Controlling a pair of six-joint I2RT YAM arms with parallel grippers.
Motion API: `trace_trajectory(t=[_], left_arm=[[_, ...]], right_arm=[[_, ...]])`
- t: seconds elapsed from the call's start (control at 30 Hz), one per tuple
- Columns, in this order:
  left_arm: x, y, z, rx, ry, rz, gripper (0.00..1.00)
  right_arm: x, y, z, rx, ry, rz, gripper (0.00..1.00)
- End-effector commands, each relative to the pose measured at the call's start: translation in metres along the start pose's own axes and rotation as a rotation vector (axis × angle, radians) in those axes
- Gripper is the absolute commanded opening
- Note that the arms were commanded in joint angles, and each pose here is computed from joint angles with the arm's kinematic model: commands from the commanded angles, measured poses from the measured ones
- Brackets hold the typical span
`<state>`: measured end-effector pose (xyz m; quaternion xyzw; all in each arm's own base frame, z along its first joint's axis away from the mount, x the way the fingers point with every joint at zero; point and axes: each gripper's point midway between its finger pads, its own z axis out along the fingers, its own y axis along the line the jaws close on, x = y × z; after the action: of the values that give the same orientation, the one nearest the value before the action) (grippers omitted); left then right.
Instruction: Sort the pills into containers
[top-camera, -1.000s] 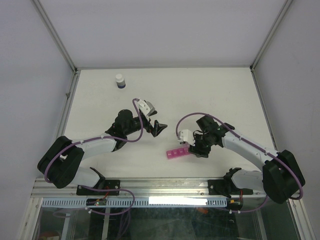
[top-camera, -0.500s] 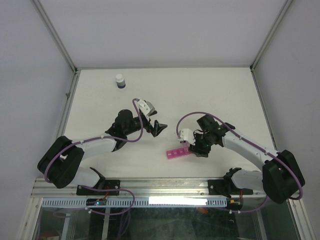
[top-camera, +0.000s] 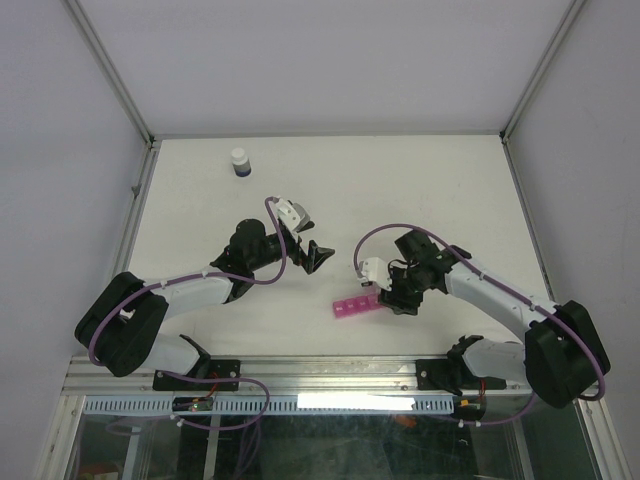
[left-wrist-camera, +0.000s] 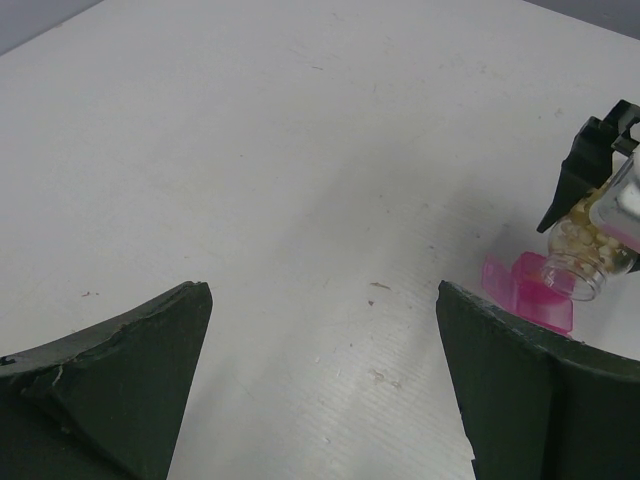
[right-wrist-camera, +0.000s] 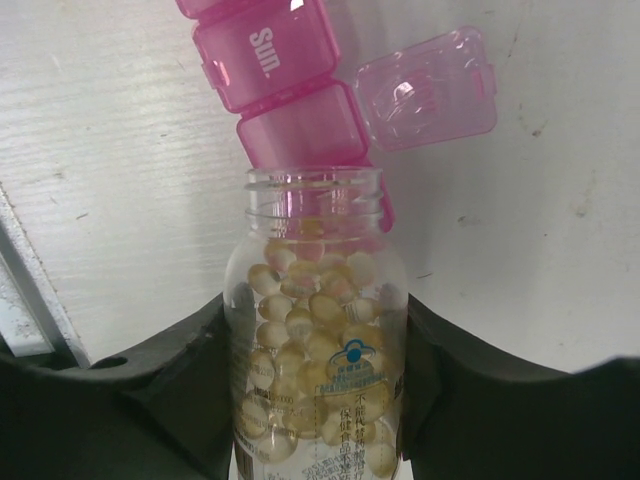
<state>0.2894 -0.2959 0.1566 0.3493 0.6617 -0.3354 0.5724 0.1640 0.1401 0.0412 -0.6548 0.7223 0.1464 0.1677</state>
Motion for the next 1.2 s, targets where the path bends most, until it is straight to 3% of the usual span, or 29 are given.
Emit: trace_trajectory(t=[0.0, 0.07, 0.13, 0.23, 0.3, 0.37, 0.47, 0.53, 0.57, 0.63, 0.7, 0.8, 0.87, 0.93, 1.03, 1.1, 1.17], left_arm=[[-0.026, -0.005, 0.006, 0.032, -0.065, 0.053, 0.99], [-0.026, -0.006, 0.007, 0.032, -0.066, 0.053, 0.99], [-0.026, -0.005, 0.006, 0.032, -0.065, 0.053, 0.99], [-0.026, -0.005, 0.007, 0.032, -0.067, 0.054, 0.99], [-0.027, -0.005, 0.007, 0.032, -0.067, 0.054, 0.99], [-0.026, -0.005, 0.006, 0.032, -0.065, 0.053, 0.99], [-0.026, -0.005, 0.007, 0.032, -0.065, 0.055, 0.99], [-0.026, -0.005, 0.006, 0.032, -0.066, 0.055, 0.99], [-0.026, -0.005, 0.007, 0.032, -0.066, 0.054, 0.99], [-0.026, -0.006, 0.007, 0.033, -0.065, 0.055, 0.99], [-0.026, -0.005, 0.006, 0.032, -0.066, 0.055, 0.99], [-0.026, -0.006, 0.007, 0.033, -0.064, 0.054, 0.99], [-0.026, -0.006, 0.007, 0.032, -0.065, 0.055, 0.99], [-0.025, -0.005, 0.007, 0.032, -0.063, 0.054, 0.99], [-0.026, -0.006, 0.007, 0.032, -0.066, 0.054, 0.99], [-0.026, -0.006, 0.007, 0.032, -0.064, 0.055, 0.99], [-0.025, -0.005, 0.007, 0.031, -0.064, 0.056, 0.99]], right_arm=[[-0.005, -0.027, -0.008, 0.125, -0.008, 0.004, 0.0], [-0.019, 0.005, -0.01, -0.057, -0.07, -0.014, 0.0], [-0.011, -0.023, -0.009, 0.123, -0.04, -0.022, 0.0], [-0.017, -0.002, -0.009, -0.01, -0.061, -0.017, 0.0], [-0.004, -0.025, -0.007, 0.131, -0.008, -0.007, 0.0], [-0.018, 0.0, -0.009, -0.023, -0.066, -0.012, 0.0], [-0.005, -0.026, -0.008, 0.14, -0.013, -0.001, 0.0], [-0.016, -0.001, -0.008, -0.027, -0.047, 0.001, 0.0], [-0.016, 0.002, -0.007, -0.026, -0.056, -0.017, 0.0], [-0.005, -0.029, -0.007, 0.148, -0.002, 0.001, 0.0], [-0.018, -0.003, -0.009, -0.021, -0.059, 0.002, 0.0], [-0.005, -0.027, -0.007, 0.131, -0.001, 0.007, 0.0], [-0.019, -0.004, -0.009, -0.006, -0.061, 0.0, 0.0], [-0.009, -0.027, -0.007, 0.137, -0.023, -0.001, 0.0], [-0.022, -0.001, -0.01, -0.018, -0.071, -0.017, 0.0], [-0.006, -0.03, -0.007, 0.166, -0.013, 0.004, 0.0], [-0.014, -0.008, -0.008, 0.002, -0.033, 0.037, 0.0]])
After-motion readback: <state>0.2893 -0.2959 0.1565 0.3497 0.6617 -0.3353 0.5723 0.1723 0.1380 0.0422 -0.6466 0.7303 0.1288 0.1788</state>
